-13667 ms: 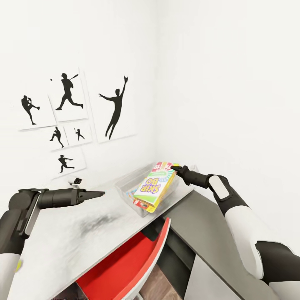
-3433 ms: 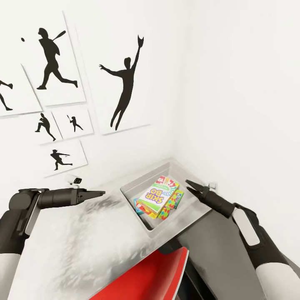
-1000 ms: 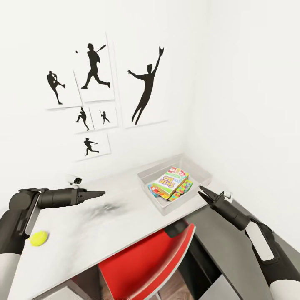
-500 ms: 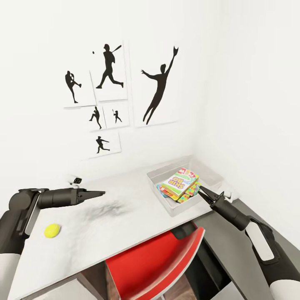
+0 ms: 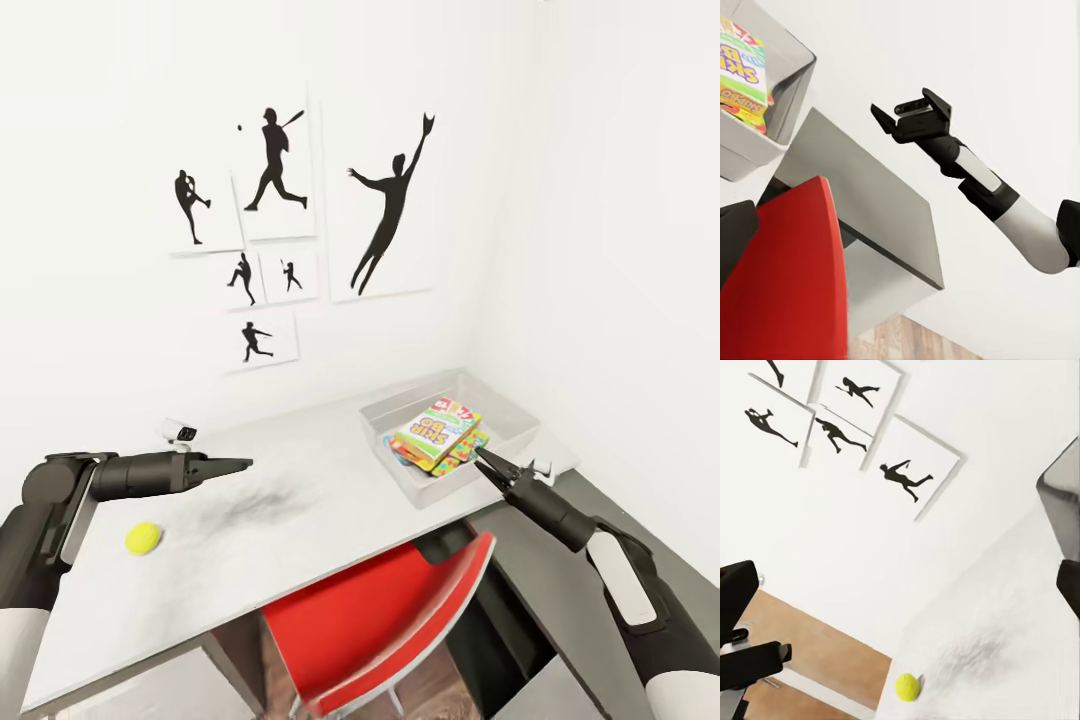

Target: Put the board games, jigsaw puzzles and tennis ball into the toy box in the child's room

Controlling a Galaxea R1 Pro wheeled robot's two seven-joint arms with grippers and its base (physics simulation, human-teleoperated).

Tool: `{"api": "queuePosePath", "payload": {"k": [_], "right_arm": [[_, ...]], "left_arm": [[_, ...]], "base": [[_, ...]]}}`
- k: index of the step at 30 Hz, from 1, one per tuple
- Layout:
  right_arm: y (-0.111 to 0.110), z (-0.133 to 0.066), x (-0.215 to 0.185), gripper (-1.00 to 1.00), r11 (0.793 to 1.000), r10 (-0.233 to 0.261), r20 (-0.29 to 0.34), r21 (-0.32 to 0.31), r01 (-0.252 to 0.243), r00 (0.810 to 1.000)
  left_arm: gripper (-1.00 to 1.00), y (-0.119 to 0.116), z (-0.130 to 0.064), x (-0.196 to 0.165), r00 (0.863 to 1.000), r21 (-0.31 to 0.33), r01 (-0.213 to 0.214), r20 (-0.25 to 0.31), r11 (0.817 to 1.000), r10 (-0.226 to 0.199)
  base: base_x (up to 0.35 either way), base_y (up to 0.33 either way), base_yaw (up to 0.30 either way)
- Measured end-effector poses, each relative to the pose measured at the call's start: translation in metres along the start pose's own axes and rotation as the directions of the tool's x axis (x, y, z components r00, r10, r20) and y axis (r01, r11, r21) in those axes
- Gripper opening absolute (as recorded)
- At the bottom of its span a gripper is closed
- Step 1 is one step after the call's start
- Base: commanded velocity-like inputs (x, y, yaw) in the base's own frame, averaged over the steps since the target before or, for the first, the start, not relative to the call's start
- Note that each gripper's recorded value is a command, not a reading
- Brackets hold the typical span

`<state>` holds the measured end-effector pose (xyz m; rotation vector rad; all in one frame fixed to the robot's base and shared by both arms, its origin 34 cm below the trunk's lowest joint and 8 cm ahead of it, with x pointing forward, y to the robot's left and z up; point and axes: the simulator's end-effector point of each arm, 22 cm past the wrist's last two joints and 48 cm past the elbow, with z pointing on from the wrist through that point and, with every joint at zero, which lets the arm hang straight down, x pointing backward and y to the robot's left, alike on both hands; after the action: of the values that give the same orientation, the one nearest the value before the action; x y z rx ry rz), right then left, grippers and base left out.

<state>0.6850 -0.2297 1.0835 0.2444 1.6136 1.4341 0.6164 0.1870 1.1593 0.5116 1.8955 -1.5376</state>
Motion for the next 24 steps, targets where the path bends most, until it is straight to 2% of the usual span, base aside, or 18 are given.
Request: {"api": "queuePosePath", "payload": {"k": [13, 24], "right_arm": [[-0.004, 0.001, 0.002, 1.00, 1.000, 0.000, -0.005, 0.019, 0.000, 1.000], [-0.011, 0.002, 0.004, 1.00, 0.998, -0.001, -0.010, 0.056, 0.001, 1.000]], "left_arm": [[1.00, 0.000, -0.001, 0.000, 1.000, -0.002, -0.001, 0.000, 1.000, 0.001], [1.00, 0.000, -0.001, 0.000, 1.000, -0.002, -0.002, 0.000, 1.000, 0.002]], "base": [[-0.226, 0.191, 0.262], [-0.072, 0.264, 0.291]]}}
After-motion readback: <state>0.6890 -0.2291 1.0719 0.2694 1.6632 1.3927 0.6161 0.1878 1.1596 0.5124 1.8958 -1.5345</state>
